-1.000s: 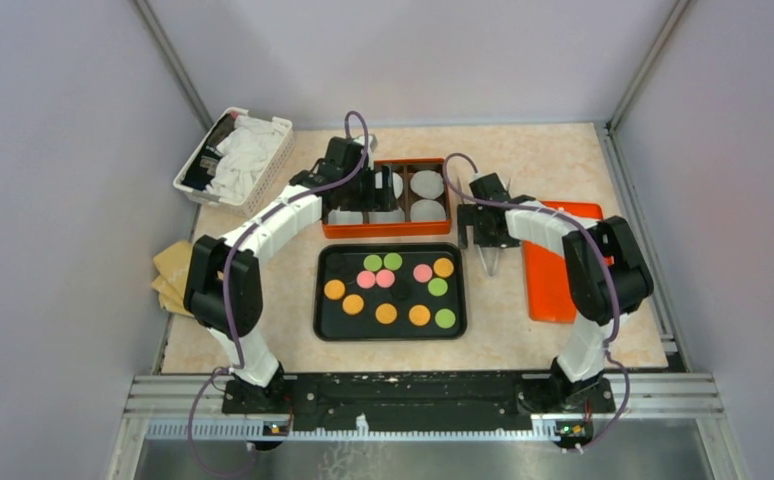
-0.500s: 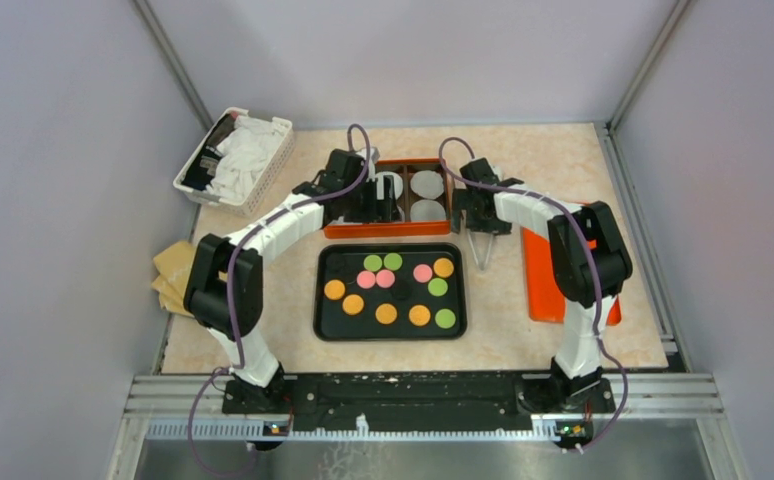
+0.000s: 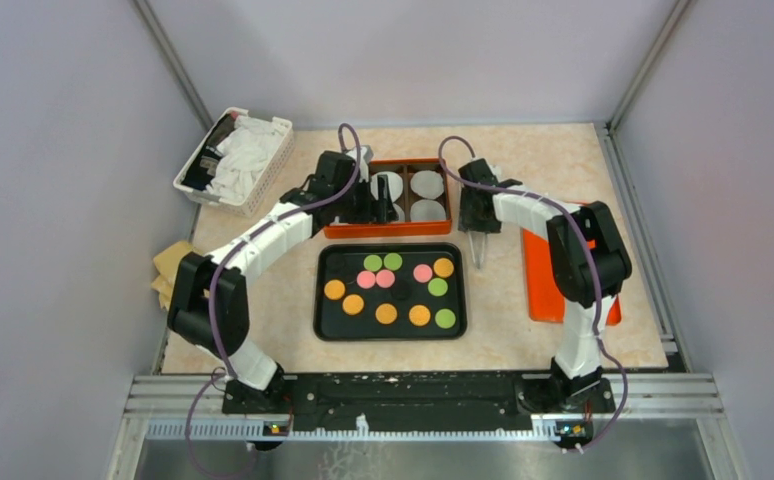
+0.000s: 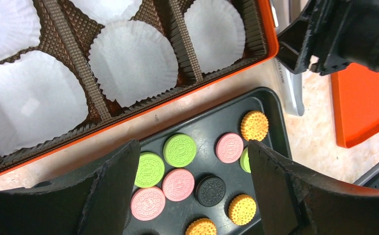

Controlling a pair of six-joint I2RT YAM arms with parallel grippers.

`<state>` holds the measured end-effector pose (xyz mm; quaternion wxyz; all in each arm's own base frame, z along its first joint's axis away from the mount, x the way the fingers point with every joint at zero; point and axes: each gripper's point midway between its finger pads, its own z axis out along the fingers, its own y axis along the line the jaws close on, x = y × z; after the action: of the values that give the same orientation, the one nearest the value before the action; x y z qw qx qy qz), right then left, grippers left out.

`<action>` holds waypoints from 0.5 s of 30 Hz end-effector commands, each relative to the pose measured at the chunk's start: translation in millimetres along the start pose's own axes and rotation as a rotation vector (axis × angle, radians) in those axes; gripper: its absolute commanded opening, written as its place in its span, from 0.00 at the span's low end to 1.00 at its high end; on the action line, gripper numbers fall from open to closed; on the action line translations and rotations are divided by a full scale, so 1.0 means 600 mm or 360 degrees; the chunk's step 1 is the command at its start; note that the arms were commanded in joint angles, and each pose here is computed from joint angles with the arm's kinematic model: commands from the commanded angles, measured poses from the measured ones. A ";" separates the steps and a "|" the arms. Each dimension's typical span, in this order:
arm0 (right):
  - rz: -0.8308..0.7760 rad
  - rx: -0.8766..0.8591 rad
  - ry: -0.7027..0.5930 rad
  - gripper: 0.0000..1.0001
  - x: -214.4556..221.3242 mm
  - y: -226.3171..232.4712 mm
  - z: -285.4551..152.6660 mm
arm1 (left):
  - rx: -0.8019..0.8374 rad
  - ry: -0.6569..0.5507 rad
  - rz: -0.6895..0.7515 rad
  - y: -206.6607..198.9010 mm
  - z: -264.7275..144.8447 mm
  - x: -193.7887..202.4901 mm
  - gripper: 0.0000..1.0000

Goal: Pack the cookies

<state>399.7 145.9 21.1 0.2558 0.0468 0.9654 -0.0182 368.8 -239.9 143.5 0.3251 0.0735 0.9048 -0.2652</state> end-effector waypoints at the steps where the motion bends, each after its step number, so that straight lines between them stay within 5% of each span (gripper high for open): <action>1: -0.0183 0.0282 0.0270 0.49 0.089 -0.070 0.007 | 0.0044 -0.0146 0.0039 -0.020 -0.034 -0.035 0.87; 5: -0.0188 0.0284 0.0188 0.42 0.053 -0.070 -0.023 | 0.0047 -0.0156 0.0040 -0.023 -0.040 -0.038 0.87; 15: -0.0207 0.0237 -0.0030 0.45 -0.056 -0.059 -0.125 | 0.0111 -0.0203 0.0054 -0.044 -0.059 -0.056 0.87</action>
<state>370.6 113.4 39.3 0.2006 0.0073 0.9740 -0.1045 366.0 -239.0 166.4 0.3475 0.0765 0.8932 -0.2749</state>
